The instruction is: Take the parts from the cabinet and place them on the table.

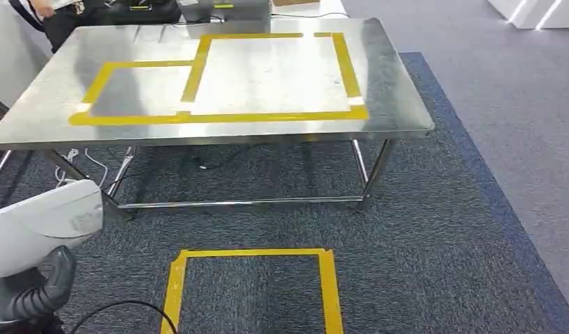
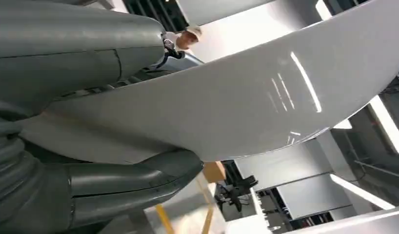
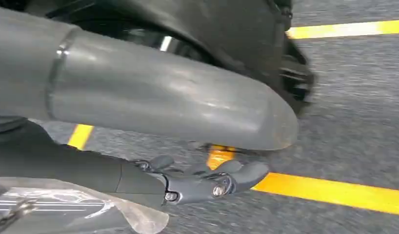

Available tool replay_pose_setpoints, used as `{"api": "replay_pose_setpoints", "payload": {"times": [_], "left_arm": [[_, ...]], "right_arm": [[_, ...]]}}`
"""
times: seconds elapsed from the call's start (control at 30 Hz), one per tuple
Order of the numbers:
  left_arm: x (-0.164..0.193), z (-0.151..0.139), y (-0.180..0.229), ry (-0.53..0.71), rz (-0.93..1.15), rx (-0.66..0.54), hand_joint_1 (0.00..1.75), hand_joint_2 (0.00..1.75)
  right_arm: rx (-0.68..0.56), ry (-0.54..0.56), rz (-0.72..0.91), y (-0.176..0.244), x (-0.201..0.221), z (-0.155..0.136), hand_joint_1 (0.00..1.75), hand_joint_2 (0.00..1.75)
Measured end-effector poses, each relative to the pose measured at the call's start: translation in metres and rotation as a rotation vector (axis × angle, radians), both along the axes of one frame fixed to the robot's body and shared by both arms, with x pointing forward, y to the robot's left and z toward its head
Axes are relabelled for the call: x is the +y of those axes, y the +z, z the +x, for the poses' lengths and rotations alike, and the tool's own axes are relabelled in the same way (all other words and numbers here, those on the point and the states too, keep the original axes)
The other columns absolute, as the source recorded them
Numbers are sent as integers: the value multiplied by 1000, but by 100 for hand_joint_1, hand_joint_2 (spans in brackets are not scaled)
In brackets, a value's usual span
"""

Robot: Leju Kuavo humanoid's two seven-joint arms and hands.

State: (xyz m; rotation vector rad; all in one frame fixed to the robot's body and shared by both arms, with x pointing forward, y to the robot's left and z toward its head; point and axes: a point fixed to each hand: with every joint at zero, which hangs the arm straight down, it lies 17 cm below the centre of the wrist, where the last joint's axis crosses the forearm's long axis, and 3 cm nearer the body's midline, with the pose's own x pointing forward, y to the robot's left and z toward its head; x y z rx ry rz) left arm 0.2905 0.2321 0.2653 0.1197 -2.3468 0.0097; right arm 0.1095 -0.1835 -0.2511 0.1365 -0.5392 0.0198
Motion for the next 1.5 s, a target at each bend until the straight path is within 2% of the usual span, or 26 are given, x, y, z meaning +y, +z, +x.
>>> {"api": "replay_pose_setpoints", "payload": {"times": [0.27,0.53,0.8,1.5], "left_arm": [[-2,-1,-1,0,10,2,175,175],[-7,-3,-1,1,12,3,175,175],[-9,-3,-1,2,17,2,175,175],[-6,-4,1,23,37,-11,175,175]], "right_arm": [[12,-5,2,-1,0,-7,0,0],[-6,-17,17,1,1,2,0,0],[6,-18,18,0,1,-7,0,0],[-14,-6,19,2,2,3,0,0]]}}
